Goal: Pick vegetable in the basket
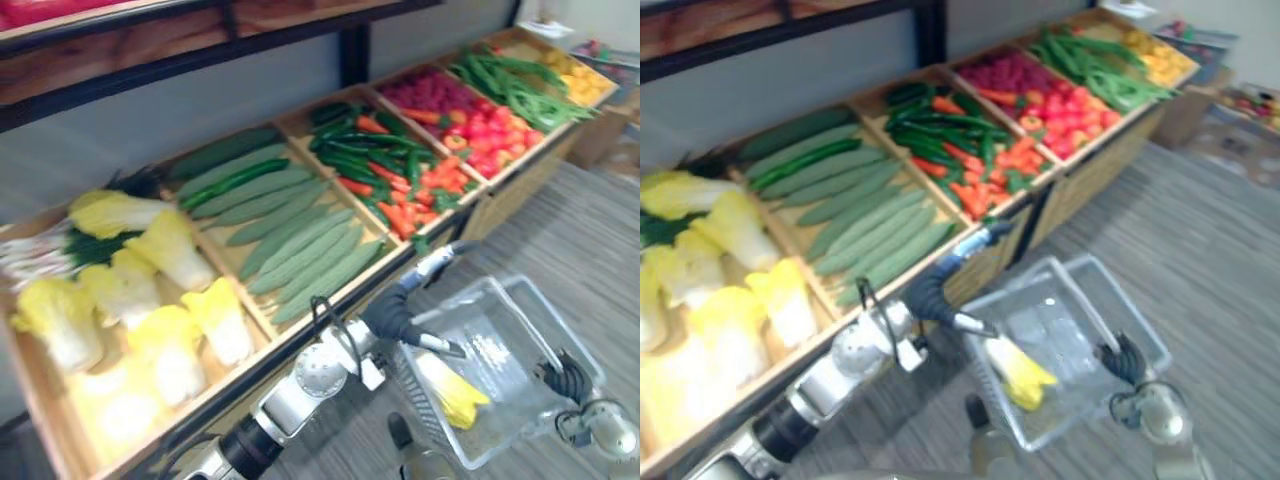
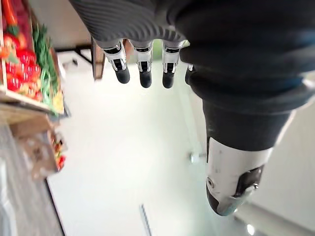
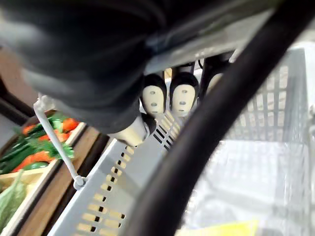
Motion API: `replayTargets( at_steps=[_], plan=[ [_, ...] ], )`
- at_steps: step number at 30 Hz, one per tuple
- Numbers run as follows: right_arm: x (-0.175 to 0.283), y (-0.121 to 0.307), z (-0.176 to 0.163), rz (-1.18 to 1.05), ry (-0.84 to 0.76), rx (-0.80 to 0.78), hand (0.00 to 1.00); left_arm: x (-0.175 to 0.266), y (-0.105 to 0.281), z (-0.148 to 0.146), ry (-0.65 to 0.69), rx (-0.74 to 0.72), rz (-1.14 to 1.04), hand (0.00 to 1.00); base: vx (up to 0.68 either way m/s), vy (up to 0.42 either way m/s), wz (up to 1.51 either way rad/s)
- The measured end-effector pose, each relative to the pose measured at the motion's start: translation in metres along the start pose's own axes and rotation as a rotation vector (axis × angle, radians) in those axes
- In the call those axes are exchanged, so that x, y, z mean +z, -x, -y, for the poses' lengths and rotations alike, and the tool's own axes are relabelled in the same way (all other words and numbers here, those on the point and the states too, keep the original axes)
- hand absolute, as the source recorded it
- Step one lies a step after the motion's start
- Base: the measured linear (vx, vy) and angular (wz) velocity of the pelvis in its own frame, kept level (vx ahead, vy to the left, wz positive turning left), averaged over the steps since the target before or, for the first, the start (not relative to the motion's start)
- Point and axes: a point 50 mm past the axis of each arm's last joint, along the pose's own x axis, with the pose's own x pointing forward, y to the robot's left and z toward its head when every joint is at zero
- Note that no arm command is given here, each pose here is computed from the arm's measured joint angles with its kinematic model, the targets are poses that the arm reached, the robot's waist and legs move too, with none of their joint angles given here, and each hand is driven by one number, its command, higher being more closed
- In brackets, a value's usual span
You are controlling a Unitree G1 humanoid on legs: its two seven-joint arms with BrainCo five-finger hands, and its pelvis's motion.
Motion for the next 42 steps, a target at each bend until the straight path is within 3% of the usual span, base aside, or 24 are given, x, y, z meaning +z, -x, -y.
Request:
replayTargets(
  at_steps=[8, 18, 21, 28, 32, 35, 38, 42],
  plan=[
    [-0.082, 0.034, -0.019, -0.395, -0.257, -0.161, 1.00, 0.015, 0.027, -0.036, -0.060, 0.246, 0.008, 0.00, -0.03, 0.000, 0.81],
    [-0.125, 0.061, -0.059, -0.697, -0.531, -0.230, 1.00, 0.022, 0.097, -0.093, -0.237, 0.780, -0.105, 0.00, 0.02, -0.038, 0.63],
    [-0.123, 0.059, -0.073, -0.732, -0.591, -0.228, 1.00, 0.011, 0.135, -0.112, -0.373, 0.991, -0.259, 0.00, 0.05, -0.017, 0.23],
    [-0.122, 0.064, -0.088, -0.758, -0.609, -0.221, 1.00, -0.016, 0.228, -0.127, -0.500, 1.412, -0.663, 0.00, 0.00, -0.012, 0.22],
    [-0.117, 0.065, -0.102, -0.768, -0.622, -0.214, 1.00, -0.021, 0.275, -0.118, -0.581, 1.513, -0.896, 0.00, 0.02, -0.024, 0.12],
    [-0.116, 0.069, -0.107, -0.758, -0.618, -0.209, 1.00, -0.032, 0.317, -0.098, -0.533, 1.633, -1.115, 0.00, 0.02, -0.020, 0.09],
    [-0.114, 0.067, -0.108, -0.751, -0.629, -0.213, 1.00, -0.040, 0.359, -0.068, -0.436, 1.741, -1.330, 0.00, 0.00, 0.000, 0.00],
    [-0.113, 0.068, -0.111, -0.763, -0.631, -0.221, 1.00, -0.049, 0.405, -0.012, -0.182, 1.889, -1.596, 0.00, 0.00, 0.000, 0.00]
  ],
)
